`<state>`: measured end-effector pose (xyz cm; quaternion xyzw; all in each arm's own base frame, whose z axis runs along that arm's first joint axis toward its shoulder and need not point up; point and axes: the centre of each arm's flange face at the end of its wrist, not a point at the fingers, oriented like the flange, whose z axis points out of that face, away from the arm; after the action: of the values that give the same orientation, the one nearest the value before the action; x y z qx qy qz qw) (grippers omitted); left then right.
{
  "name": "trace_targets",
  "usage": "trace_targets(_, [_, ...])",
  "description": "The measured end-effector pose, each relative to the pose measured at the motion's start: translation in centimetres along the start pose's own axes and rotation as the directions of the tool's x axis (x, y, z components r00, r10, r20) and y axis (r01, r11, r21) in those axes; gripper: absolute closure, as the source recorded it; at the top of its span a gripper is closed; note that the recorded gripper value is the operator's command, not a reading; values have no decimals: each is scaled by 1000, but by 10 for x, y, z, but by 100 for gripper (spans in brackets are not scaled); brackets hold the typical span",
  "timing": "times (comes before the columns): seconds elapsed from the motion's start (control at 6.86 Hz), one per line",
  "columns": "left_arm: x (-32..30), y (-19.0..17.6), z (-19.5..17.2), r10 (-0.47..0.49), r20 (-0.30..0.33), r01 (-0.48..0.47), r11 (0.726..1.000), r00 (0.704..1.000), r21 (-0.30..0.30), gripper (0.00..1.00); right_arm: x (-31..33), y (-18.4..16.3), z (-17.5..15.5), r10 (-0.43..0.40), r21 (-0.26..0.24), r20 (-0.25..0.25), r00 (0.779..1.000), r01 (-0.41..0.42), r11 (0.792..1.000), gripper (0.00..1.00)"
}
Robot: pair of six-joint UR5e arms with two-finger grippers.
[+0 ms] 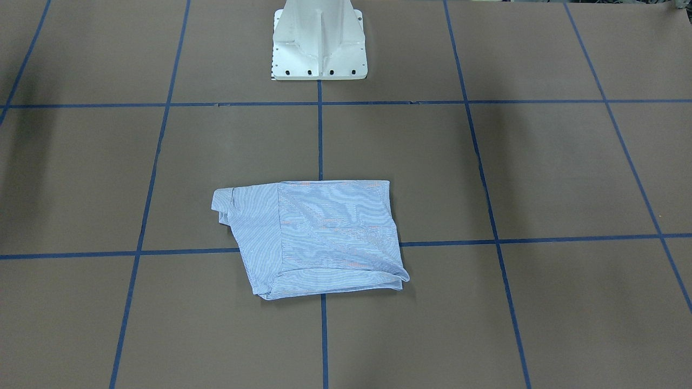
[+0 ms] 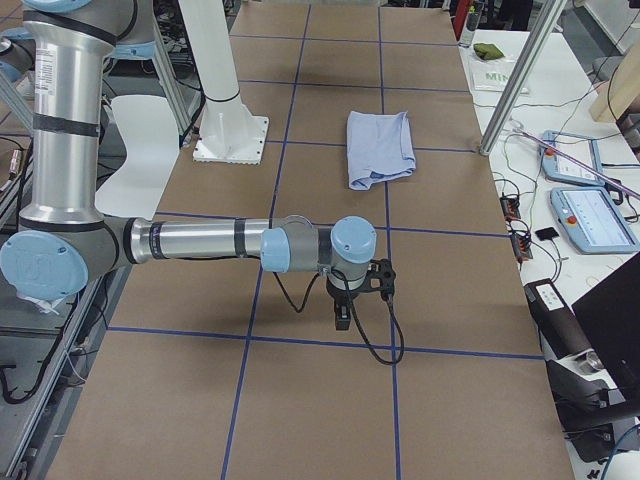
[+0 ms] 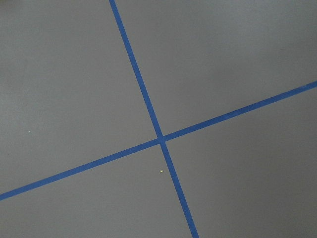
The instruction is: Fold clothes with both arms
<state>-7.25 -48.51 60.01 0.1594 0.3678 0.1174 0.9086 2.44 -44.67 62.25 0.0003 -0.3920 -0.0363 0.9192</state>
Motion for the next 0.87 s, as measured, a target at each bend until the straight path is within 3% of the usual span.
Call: trace_targets(0.87, [5,2,-11,-2,8,2,1000,1000,19,1,1,-17,1,-5,3,-7,1000,5,1000,0])
